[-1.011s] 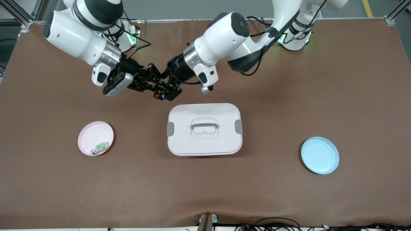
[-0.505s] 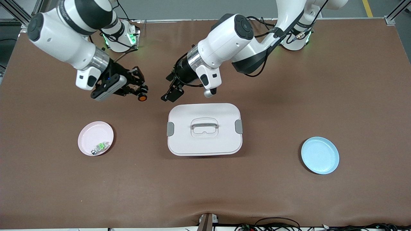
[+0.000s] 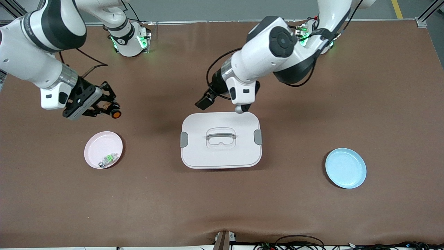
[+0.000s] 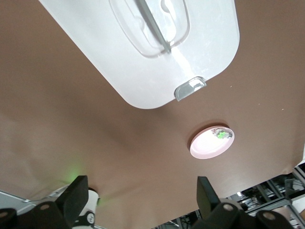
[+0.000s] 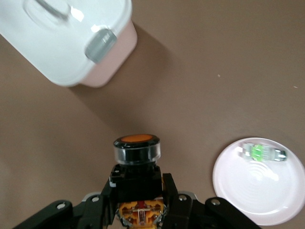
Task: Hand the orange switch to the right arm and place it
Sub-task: 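Open the left gripper and withdraw it while the right gripper carries the switch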
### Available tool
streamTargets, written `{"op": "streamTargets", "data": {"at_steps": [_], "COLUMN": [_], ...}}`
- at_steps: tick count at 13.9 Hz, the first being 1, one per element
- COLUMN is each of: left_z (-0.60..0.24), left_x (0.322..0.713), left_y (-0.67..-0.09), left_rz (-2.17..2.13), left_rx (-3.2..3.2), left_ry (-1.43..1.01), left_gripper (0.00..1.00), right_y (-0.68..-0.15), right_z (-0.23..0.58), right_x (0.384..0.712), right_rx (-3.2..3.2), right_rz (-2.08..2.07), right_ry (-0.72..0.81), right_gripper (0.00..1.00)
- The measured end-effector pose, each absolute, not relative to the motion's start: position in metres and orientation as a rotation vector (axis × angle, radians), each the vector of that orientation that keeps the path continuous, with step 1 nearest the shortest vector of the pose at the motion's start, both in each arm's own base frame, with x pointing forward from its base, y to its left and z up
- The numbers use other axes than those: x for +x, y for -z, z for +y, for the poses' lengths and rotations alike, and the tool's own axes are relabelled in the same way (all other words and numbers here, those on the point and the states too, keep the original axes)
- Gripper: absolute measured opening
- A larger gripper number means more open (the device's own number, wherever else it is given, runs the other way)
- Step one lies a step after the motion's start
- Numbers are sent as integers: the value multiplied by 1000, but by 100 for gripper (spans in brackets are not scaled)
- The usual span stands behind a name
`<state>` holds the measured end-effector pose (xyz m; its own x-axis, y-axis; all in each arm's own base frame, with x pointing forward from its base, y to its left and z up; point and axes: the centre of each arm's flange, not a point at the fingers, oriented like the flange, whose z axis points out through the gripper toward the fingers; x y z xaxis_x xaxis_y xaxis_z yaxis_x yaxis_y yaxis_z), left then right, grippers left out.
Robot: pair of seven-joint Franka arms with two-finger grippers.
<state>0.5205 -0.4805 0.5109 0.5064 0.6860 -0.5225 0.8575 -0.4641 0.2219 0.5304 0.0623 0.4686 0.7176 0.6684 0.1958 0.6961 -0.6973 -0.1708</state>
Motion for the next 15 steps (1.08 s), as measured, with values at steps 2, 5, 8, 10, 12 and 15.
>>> {"op": "streamTargets", "data": {"at_steps": [2, 5, 8, 10, 12, 15], "left_z": [-451, -390, -335, -305, -276, -234], "left_x": [531, 556, 574, 581, 586, 595], "left_y": [-514, -512, -520, -521, -518, -516], "left_rz": [1168, 1041, 934, 855, 785, 701], "left_rx": [2382, 2490, 2564, 2598, 2624, 2676], "left_ry": [541, 603, 662, 694, 733, 736], "left_gripper": [100, 100, 100, 100, 100, 100], "right_y": [-452, -427, -388, -354, -319, -279], "right_z": [40, 27, -6, -36, -59, -74], "right_x": [537, 543, 553, 558, 561, 561], "right_rx": [-2699, -2698, -2640, -2609, -2585, -2568], "right_rz": [-1258, -1460, -1638, -1727, -1796, -1859], "right_ry": [125, 65, 104, 120, 127, 135], "right_gripper": [42, 42, 42, 42, 42, 42]}}
